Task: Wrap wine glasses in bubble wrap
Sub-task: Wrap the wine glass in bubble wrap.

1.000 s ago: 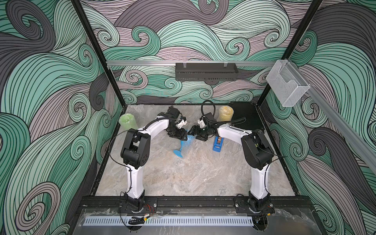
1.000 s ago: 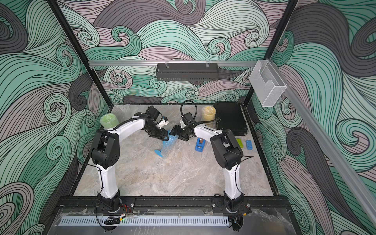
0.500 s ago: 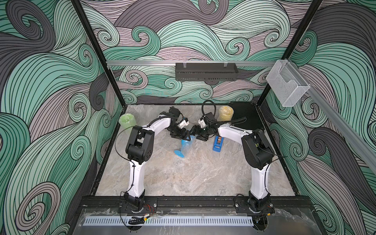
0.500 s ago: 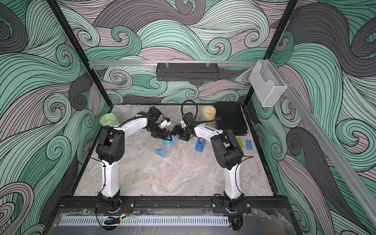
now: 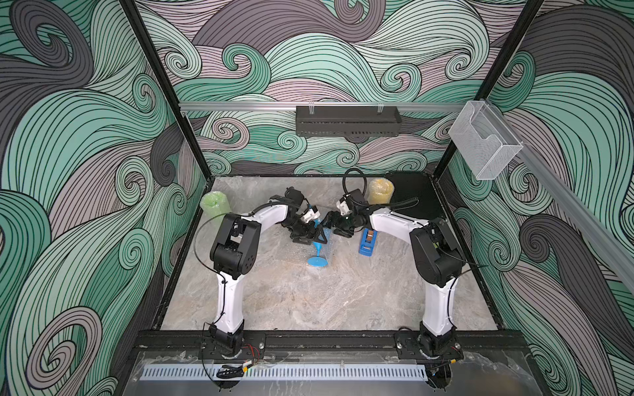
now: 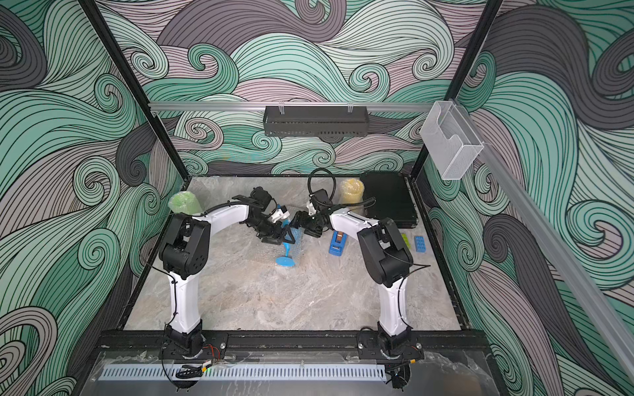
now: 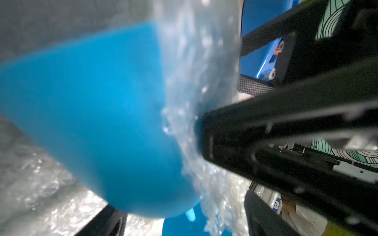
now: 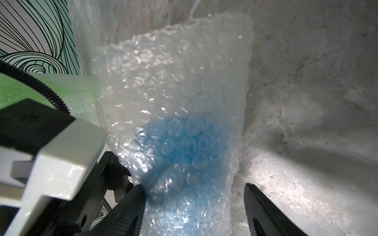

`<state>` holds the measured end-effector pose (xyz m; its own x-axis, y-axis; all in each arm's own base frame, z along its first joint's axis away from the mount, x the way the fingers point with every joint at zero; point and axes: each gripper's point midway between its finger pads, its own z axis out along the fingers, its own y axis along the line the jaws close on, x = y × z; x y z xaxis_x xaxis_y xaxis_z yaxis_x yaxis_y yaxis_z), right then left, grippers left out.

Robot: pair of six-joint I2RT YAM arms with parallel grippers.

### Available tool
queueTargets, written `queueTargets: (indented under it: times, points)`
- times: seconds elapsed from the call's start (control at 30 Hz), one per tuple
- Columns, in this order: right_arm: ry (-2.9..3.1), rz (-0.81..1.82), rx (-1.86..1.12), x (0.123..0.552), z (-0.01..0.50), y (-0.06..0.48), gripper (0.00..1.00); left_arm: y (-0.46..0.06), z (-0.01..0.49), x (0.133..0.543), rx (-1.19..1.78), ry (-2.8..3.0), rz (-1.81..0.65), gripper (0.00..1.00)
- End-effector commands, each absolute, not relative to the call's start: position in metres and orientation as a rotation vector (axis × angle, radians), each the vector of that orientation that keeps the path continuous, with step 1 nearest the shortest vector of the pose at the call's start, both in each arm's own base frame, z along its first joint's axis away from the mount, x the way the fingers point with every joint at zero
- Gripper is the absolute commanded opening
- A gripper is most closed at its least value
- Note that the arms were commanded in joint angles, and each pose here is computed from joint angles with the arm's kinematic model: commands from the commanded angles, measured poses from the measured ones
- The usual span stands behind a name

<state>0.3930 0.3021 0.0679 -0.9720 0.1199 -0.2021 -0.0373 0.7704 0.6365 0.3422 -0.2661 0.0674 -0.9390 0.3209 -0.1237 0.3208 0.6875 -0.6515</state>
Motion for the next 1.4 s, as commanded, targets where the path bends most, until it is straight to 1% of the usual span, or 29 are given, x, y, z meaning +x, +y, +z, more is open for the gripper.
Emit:
queueTargets:
  times: [0.0,0.17,0.3,0.33,0.43,0.47,0.6,0.7,0.87,1.0,1.2,1.37]
  points:
    - [2.811,0.901,0.094,0.377,0.051,0.286,0.78,-0.277,0.1,0.358,-0.536,-2.956,1.213,0.91]
    - [2.821,0.895,0.117,0.374,0.047,0.286,0.78,-0.275,0.086,0.368,-0.473,-2.976,1.129,0.9]
    - [2.82,0.897,0.119,0.375,0.049,0.289,0.78,-0.266,0.07,0.373,-0.446,-3.003,1.011,0.77]
    - [2.817,0.903,0.122,0.377,0.051,0.29,0.78,-0.264,0.069,0.374,-0.44,-3.015,0.987,0.72]
    - [2.808,0.915,0.14,0.381,0.054,0.293,0.79,-0.262,0.067,0.374,-0.434,-3.023,0.967,0.62]
    - [2.802,0.916,0.147,0.383,0.055,0.294,0.79,-0.262,0.066,0.374,-0.434,-3.019,0.969,0.59]
    - [2.78,0.958,0.144,0.388,0.065,0.3,0.8,-0.262,0.064,0.374,-0.434,-3.017,0.963,0.55]
    - [2.758,0.979,0.118,0.387,0.077,0.302,0.81,-0.261,0.061,0.375,-0.428,-3.019,0.948,0.49]
    - [2.726,0.999,0.088,0.38,0.091,0.293,0.81,-0.262,0.061,0.376,-0.408,-3.009,0.959,0.45]
    - [2.706,1.015,0.095,0.38,0.092,0.289,0.82,-0.262,0.063,0.377,-0.4,-3.005,0.97,0.45]
    - [2.689,1.016,0.119,0.394,0.089,0.288,0.85,-0.264,0.066,0.378,-0.396,-2.997,0.992,0.45]
    - [2.727,0.979,0.112,0.402,0.075,0.29,0.85,-0.266,0.07,0.377,-0.391,-2.988,1.014,0.45]
